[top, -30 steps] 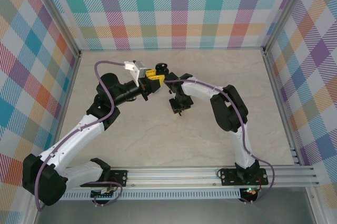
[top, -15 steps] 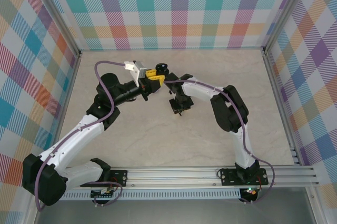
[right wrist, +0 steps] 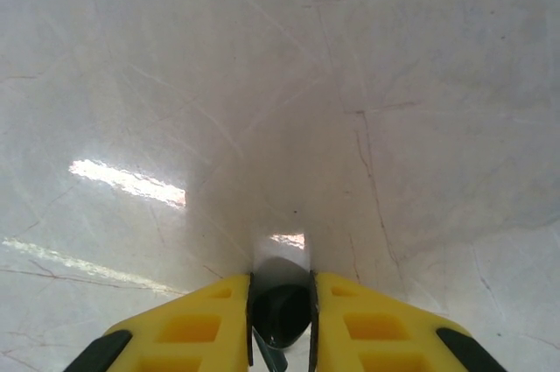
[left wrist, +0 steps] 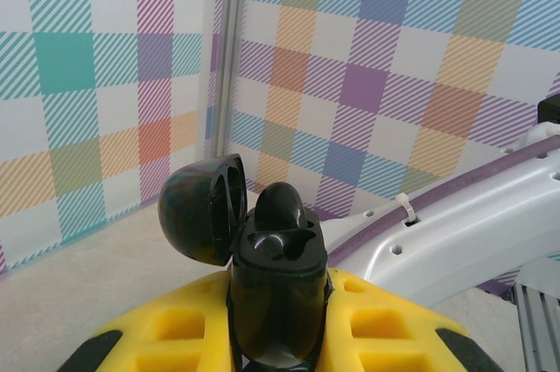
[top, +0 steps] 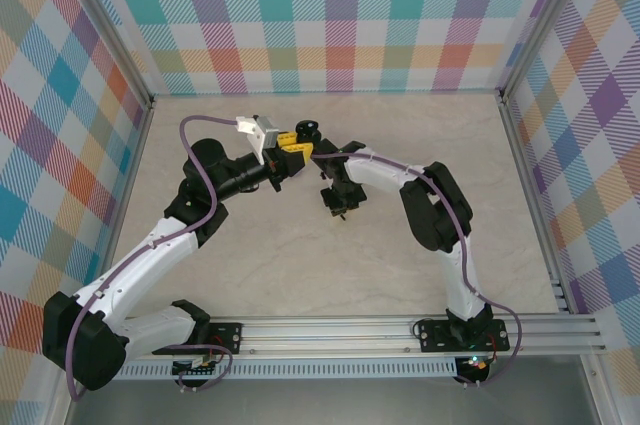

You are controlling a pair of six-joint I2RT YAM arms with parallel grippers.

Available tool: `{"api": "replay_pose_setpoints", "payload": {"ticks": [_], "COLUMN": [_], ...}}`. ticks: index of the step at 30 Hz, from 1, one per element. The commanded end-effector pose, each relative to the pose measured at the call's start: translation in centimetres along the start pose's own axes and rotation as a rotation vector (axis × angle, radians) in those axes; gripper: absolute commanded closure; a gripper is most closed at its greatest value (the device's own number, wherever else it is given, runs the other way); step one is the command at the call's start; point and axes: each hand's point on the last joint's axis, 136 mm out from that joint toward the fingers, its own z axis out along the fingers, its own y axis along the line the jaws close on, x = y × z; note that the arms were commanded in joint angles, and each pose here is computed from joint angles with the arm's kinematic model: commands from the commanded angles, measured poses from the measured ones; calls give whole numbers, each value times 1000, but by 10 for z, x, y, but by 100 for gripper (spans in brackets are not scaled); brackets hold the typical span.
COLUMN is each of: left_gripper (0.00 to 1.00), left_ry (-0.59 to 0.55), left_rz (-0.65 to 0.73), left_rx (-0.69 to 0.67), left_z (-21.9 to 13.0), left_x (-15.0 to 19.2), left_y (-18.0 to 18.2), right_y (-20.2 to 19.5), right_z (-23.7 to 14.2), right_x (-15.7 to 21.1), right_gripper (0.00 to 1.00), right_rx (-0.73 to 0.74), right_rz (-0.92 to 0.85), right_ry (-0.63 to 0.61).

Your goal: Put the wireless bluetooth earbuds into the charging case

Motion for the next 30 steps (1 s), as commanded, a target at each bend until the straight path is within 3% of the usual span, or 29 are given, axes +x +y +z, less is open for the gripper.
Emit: {"api": "replay_pose_setpoints", "payload": {"ticks": [1,19,30], "left_gripper": [94,94,94], "left_ry": [-45,-31,-27], "left_rz": [33,11,-33], "left_rx": [7,-10,-34], "left_z": [-4,-1,2], "left_x": [-18,-9,0], "left_y": [-2,4,11], "right_y": [-2,-32,-33], "right_z": [-1,-36,-111], "right_x": [15,2,-14], "right_gripper": [79,80,81], "right_rx": [3,-208,-360], "right_rz": [24,246,253], "right_ry": [29,-216,-502]}}
